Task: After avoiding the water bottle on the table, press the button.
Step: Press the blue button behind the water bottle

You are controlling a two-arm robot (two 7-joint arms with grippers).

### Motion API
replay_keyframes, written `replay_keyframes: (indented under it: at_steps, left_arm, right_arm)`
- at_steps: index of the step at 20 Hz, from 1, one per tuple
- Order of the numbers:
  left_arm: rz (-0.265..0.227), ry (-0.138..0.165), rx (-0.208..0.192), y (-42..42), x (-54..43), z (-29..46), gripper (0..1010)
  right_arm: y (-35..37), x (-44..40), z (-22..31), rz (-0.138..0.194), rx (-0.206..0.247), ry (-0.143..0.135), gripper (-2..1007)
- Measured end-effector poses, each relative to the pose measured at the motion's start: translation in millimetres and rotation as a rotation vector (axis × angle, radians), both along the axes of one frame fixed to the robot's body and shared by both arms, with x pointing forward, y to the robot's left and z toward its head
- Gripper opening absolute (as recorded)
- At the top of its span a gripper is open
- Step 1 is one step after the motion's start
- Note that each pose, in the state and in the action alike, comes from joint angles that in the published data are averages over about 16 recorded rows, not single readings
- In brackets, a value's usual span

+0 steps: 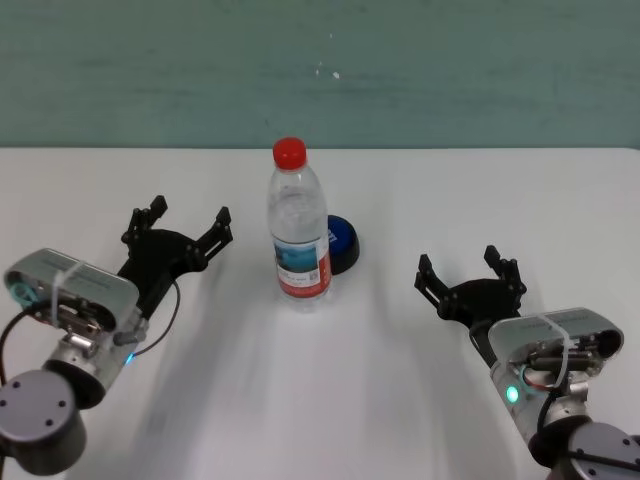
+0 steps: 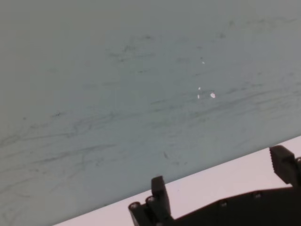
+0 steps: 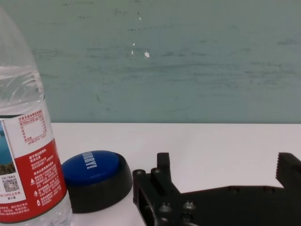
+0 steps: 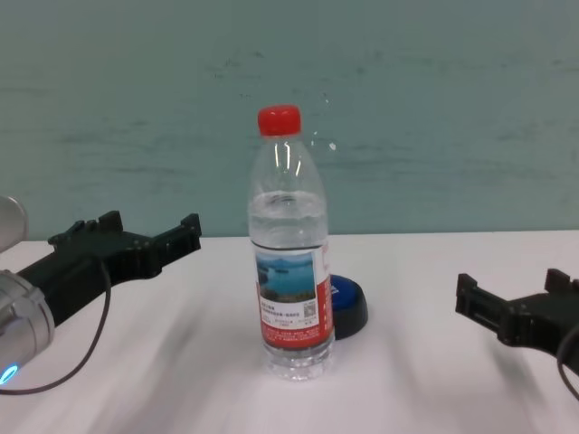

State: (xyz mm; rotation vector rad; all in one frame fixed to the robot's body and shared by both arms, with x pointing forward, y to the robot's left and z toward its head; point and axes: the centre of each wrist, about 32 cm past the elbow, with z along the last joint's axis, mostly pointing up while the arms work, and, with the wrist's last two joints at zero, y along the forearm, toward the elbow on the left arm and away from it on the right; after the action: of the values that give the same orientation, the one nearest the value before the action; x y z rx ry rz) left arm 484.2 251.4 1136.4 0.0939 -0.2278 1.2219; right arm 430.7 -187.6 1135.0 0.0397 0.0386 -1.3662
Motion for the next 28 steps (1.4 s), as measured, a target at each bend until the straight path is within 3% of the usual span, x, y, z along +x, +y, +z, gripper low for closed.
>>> replay_keyframes:
  at_steps: [28]
  left_arm:
    - [-0.002,-0.022,0.035,-12.6,26.8,-3.0,1010]
  right_arm:
    - [0.0,0.0,0.0,0.0,0.0,0.0,1004]
